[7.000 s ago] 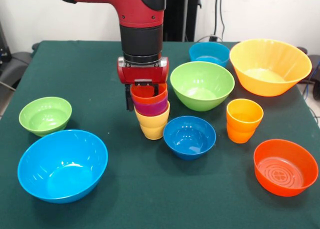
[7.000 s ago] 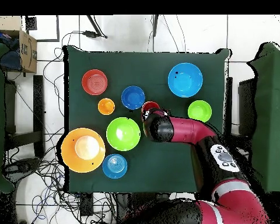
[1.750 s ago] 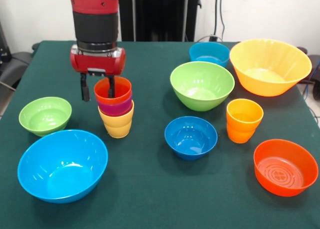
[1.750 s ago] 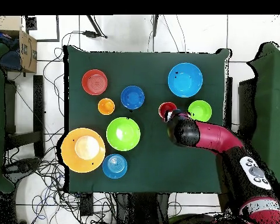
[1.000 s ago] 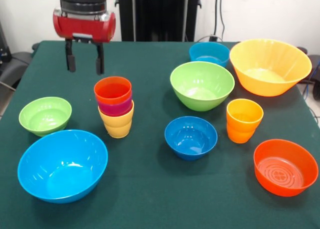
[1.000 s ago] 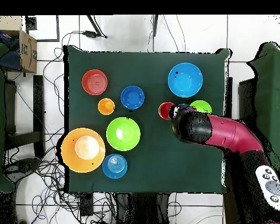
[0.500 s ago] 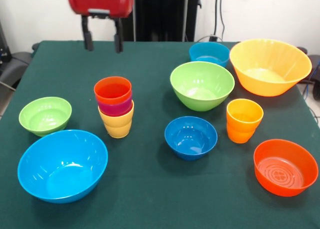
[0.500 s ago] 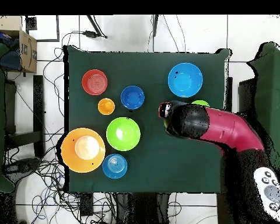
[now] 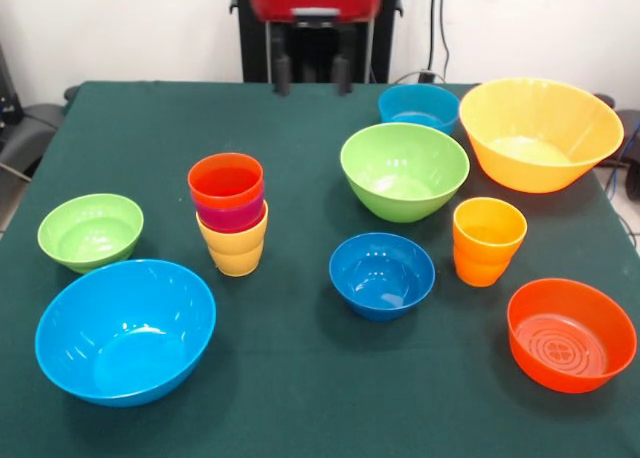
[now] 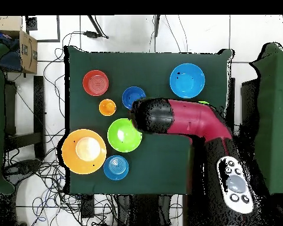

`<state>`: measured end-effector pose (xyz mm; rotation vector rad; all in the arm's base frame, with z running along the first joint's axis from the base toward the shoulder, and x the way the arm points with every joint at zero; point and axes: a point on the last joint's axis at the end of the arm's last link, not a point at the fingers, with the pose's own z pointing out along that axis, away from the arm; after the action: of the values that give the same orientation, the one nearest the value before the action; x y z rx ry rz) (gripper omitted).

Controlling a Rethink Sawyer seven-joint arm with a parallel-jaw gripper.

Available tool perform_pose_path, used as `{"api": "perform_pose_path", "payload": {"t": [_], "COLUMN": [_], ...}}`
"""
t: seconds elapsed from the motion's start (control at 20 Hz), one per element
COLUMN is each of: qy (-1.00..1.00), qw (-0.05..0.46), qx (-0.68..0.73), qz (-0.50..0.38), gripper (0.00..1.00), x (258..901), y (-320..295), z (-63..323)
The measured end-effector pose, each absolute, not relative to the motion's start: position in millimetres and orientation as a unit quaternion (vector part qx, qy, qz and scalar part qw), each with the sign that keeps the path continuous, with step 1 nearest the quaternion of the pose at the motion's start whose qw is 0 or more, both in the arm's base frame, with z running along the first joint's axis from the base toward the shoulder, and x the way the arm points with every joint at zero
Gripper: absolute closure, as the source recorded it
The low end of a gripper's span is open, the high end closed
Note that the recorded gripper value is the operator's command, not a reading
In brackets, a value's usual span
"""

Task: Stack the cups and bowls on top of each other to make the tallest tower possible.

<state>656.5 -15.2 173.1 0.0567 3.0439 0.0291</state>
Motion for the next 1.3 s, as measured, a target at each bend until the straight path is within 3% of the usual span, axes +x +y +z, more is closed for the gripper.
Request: {"api": "perform_pose_path", "payload": {"t": [0.7, 1.3], "qy": [0.994, 0.983], "qw": [0.074, 0.082], "qx": [0.083, 0.162], "qz": [0.007, 0.003], "gripper": [0.00, 0.00], "x": [702.7, 742.2], "y": [60.9, 77.1], "z": [168.2, 121.6]}}
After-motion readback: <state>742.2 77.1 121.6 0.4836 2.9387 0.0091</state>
